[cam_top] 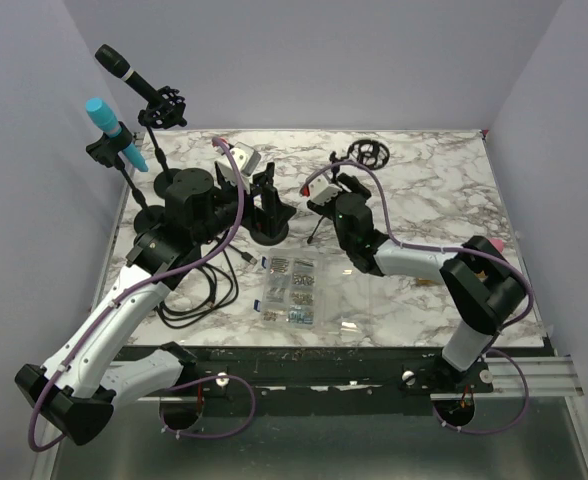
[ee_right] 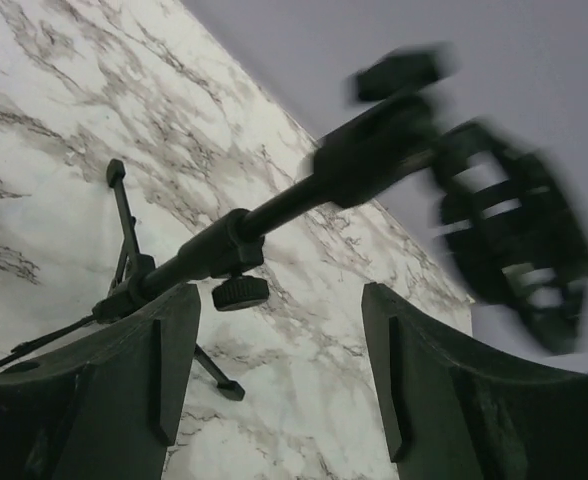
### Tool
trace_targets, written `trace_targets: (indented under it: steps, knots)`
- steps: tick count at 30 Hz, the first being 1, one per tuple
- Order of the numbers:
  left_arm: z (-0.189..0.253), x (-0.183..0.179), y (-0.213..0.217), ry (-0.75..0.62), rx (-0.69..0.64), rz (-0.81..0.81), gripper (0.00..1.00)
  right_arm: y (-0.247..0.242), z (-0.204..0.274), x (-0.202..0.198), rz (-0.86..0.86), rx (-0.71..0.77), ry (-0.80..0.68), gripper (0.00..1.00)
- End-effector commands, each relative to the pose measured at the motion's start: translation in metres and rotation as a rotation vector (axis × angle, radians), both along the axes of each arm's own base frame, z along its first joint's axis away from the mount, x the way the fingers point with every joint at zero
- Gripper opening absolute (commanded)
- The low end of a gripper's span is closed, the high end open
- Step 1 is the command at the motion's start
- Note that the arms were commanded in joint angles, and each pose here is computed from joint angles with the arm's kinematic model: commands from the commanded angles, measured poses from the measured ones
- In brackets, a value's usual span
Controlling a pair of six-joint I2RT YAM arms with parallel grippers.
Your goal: Remove the microphone from the stand
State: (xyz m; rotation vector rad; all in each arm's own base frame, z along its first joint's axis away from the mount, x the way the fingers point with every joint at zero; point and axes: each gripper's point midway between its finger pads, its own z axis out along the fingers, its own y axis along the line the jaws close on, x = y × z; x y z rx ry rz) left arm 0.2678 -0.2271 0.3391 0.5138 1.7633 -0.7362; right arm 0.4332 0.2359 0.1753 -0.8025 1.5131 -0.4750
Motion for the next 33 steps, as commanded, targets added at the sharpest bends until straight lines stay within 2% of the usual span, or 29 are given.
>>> trace_targets:
  steps: [1,5,9,13,23,33]
  knots:
    - [0.010,-0.006,0.000,-0.032,-0.023,-0.016,0.98,-0.014,0.019,-0.016,-0.076,0.202,0.004,0.77]
    - [0.010,-0.007,0.000,-0.031,-0.027,-0.018,0.98,-0.024,0.025,-0.028,-0.134,0.367,0.038,0.89]
    - [0.011,-0.008,-0.001,-0.031,-0.032,-0.024,0.99,-0.023,0.029,-0.044,-0.115,0.496,0.119,0.91]
    - [0.012,-0.009,-0.002,-0.028,-0.036,-0.029,0.99,-0.021,0.032,-0.058,-0.109,0.604,0.188,0.98]
    - [0.010,-0.009,-0.003,-0.013,-0.045,-0.026,0.99,-0.022,0.031,-0.077,-0.189,0.869,0.339,1.00]
    - [0.003,-0.002,0.000,-0.001,-0.034,0.013,0.98,-0.042,0.017,-0.098,-0.272,0.890,0.399,1.00]
